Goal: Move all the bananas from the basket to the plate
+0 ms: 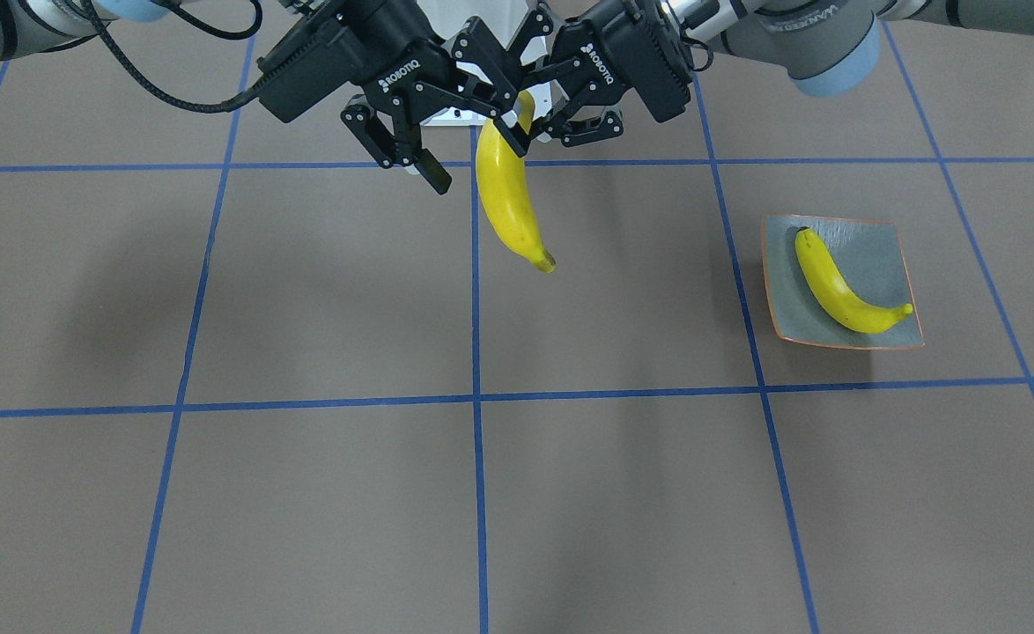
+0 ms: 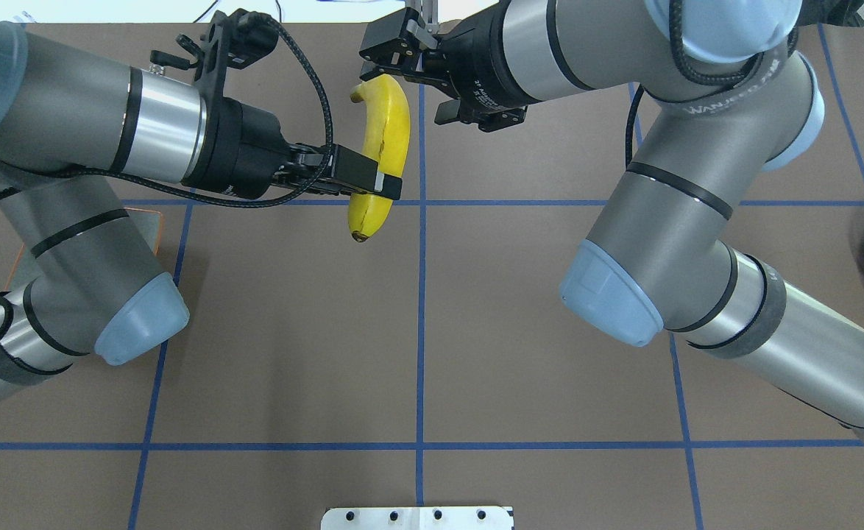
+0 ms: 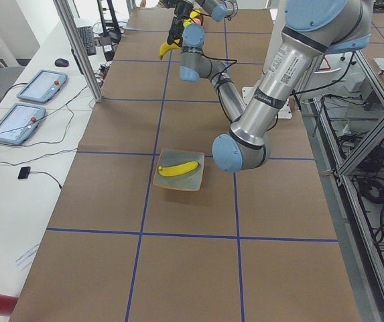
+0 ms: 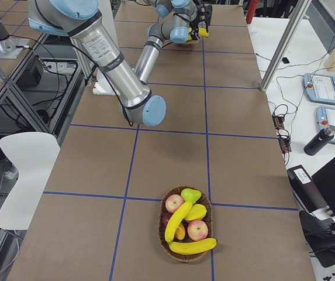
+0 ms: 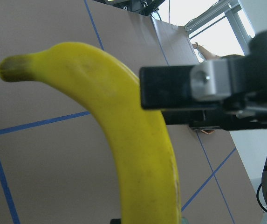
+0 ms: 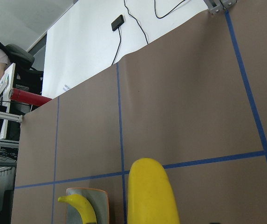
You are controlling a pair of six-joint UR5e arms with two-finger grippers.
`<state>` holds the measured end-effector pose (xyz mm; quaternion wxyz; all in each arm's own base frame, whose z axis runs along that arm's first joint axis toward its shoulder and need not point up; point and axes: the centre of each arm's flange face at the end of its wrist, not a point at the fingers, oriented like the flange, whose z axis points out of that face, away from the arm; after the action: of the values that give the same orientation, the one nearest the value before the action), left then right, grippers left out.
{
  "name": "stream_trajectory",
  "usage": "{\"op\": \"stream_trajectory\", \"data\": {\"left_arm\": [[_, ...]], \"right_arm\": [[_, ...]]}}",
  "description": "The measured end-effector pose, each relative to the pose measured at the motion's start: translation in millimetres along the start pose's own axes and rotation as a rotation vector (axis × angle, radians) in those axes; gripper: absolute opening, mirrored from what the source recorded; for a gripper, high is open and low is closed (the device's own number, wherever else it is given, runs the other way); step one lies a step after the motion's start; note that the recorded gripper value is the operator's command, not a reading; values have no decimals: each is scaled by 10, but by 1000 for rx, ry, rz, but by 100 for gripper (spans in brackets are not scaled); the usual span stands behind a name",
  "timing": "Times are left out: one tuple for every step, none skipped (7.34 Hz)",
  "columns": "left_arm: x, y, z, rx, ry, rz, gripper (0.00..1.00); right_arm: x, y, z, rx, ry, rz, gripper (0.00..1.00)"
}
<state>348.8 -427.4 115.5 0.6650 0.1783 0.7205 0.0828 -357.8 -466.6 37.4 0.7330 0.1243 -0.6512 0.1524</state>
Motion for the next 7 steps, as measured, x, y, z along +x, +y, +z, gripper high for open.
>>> {"op": "stream_trajectory", "data": {"left_arm": [[-178,62,-14,-10,-28,-22,0],[-450,155,-63,-20,-71,-53,0],[-776,259,-164,-24,-123,-90,0],[-1105,338,-331,-16,-179,-126,0],[-1407,397,-534,-1,-232,-156,0],[-1689,482,-725,6,-283,-174,0],[-1960,593,-898,3,-332,-173,0]], "right_arm": [[130,-86,-10,10,21,-12,100],[354,-207,-13,22,57,-37,100],[633,-364,-34,29,104,-65,100],[942,-558,-88,31,155,-96,100],[1282,-769,-168,28,215,-135,100],[1621,-979,-275,15,286,-189,100],[1916,-1166,-401,-3,356,-244,100]]}}
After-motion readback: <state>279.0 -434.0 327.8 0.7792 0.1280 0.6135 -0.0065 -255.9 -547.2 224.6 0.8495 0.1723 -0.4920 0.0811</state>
